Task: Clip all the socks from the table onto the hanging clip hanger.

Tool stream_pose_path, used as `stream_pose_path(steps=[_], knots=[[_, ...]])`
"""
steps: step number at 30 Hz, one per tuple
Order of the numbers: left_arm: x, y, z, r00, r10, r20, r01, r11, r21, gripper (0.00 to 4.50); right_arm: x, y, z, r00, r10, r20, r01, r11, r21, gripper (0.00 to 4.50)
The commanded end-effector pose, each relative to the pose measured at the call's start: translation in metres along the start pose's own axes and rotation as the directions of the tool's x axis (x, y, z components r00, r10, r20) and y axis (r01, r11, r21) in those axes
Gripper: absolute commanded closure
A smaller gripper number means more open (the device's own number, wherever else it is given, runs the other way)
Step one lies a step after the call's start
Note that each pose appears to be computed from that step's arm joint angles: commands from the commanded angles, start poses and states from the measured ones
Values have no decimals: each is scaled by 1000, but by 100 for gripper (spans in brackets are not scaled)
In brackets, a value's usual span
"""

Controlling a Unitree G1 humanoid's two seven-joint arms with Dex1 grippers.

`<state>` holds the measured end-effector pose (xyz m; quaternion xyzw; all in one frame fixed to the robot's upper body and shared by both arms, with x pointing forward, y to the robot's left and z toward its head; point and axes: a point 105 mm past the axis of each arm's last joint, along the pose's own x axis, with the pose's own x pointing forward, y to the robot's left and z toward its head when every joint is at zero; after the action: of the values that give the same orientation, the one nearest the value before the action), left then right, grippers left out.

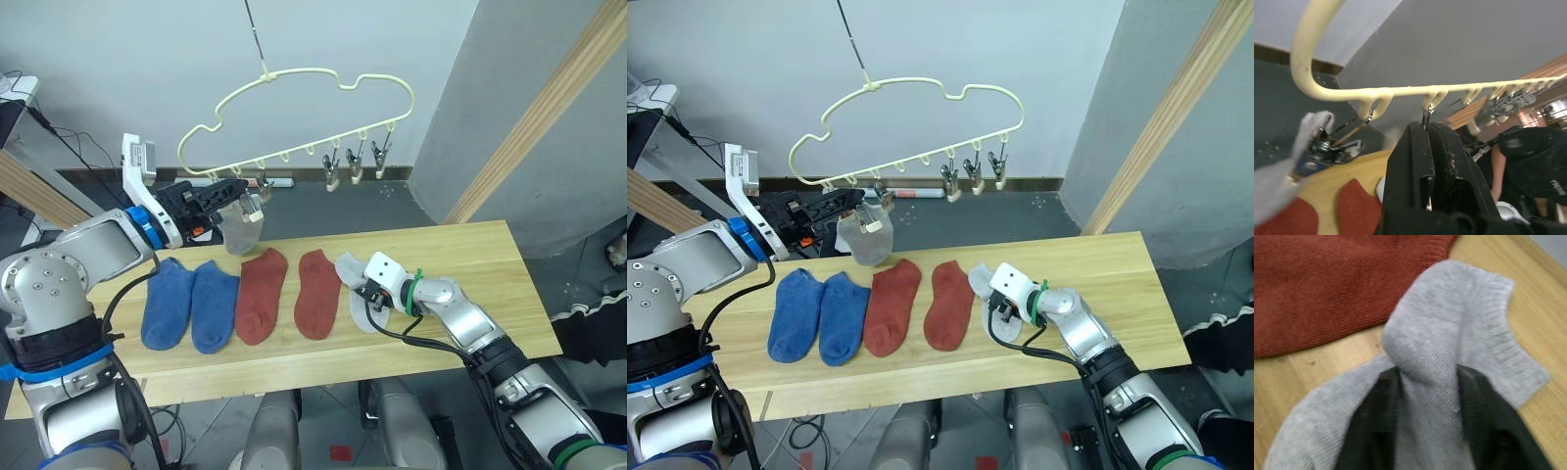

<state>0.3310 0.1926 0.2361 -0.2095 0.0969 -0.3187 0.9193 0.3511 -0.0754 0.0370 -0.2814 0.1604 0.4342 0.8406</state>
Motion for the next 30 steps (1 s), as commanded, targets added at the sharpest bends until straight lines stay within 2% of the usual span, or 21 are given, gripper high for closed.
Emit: stream_pose_path(steps=[1,2,3,8,12,15,18,20,24,30], knots=[[-5,10,-10,997,21,-72,-30,992,-122,450,-18,0,24,992,0,128,10,997,-77,411],[-5,11,-12,996,25,-89,-38,989,-146,450,-26,0,40,980,-3,200,22,995,-94,441],[-6,12,-14,994,28,-101,-44,986,-161,450,-31,1,51,969,-5,245,31,994,-102,446],[-3,17,-1,998,36,-42,-46,964,-262,450,-59,15,91,929,17,370,86,961,-262,446],[-1,16,-4,998,40,-57,-54,963,-265,450,-68,19,82,948,2,318,91,957,-277,446],[2,13,-3,999,22,-29,-30,950,-309,450,-75,18,95,926,-9,377,108,964,-242,446],[3,13,-4,1000,20,-24,-27,941,-337,450,-75,22,121,893,2,451,116,966,-233,446],[3,12,-4,999,22,-23,-28,938,-346,450,-74,23,126,887,1,461,120,965,-233,446],[5,14,-8,999,30,-29,-39,920,-390,450,-65,25,161,838,2,545,157,957,-244,446],[4,12,-7,999,38,-2,-35,895,-444,450,-61,35,174,819,36,573,141,955,-261,446]])
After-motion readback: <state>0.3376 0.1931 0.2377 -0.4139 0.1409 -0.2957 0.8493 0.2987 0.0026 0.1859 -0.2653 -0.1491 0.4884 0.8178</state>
